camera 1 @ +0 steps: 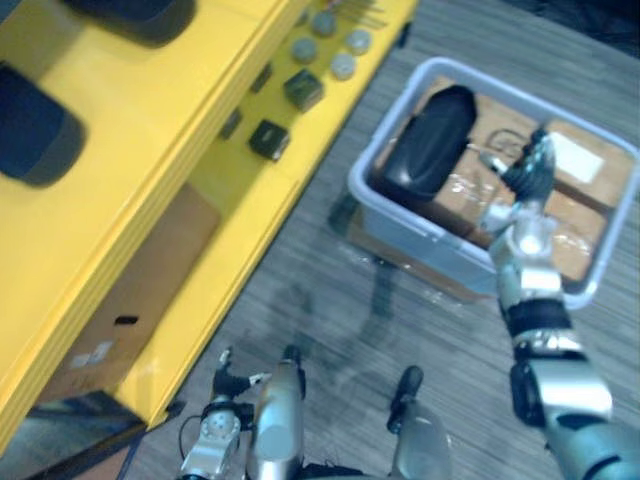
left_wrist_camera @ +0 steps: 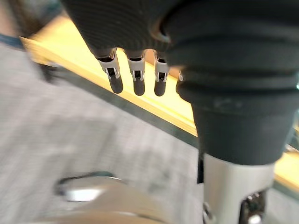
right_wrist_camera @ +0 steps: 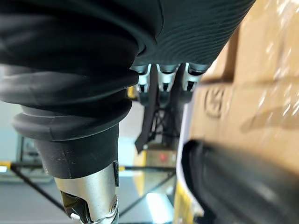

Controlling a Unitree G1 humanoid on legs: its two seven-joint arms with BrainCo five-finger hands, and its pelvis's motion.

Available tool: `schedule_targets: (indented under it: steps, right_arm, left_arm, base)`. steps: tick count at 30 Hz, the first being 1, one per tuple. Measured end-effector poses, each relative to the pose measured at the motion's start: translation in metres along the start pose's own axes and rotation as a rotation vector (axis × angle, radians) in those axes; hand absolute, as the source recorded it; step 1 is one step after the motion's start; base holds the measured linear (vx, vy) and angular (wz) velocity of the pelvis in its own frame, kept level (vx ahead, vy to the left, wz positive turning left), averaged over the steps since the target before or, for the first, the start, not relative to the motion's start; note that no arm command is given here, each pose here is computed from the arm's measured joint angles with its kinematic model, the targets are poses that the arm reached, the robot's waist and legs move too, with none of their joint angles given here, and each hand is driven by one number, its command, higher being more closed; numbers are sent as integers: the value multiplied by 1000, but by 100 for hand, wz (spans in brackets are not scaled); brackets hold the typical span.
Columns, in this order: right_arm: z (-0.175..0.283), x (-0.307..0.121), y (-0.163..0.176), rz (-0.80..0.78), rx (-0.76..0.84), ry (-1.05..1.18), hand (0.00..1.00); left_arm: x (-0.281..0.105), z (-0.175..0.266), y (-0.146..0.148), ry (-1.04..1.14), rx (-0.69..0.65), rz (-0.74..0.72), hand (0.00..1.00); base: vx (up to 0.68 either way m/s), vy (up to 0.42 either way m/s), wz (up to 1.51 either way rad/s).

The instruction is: Walk over and take plastic housings, then place them on the shelf

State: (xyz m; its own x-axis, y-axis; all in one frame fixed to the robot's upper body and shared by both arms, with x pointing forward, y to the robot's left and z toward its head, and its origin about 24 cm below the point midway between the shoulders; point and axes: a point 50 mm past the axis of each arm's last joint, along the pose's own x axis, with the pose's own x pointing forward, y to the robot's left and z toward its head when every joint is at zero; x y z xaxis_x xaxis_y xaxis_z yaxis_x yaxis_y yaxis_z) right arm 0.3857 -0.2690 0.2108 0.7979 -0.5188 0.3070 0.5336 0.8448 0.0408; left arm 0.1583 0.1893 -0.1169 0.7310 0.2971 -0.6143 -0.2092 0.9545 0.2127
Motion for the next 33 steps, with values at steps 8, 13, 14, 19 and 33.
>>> schedule_targets:
  steps: [8, 13, 14, 19, 33]
  right_arm:
    - [17, 19, -35, -358, -191, 34, 0]
    - [34, 26, -50, -532, -264, 17, 0]
    - [35, 26, -54, -564, -275, 21, 0]
    - [40, 29, -68, -634, -308, 43, 0]
    - [-1, 24, -94, -597, -409, 341, 0]
  left_arm:
    - [-22, -58, -10, 247, -124, -81, 0]
    - [-25, -64, -14, 266, -168, -116, 0]
    - [-25, -64, -15, 265, -173, -123, 0]
    - [-26, -64, -19, 269, -208, -154, 0]
    - [-34, -74, -34, 320, -272, -195, 0]
  base:
    - [-29, 35, 17]
    - [-62, 11, 15]
    - [-43, -1, 15]
    - [-13, 0, 3]
    - [1, 0, 0]
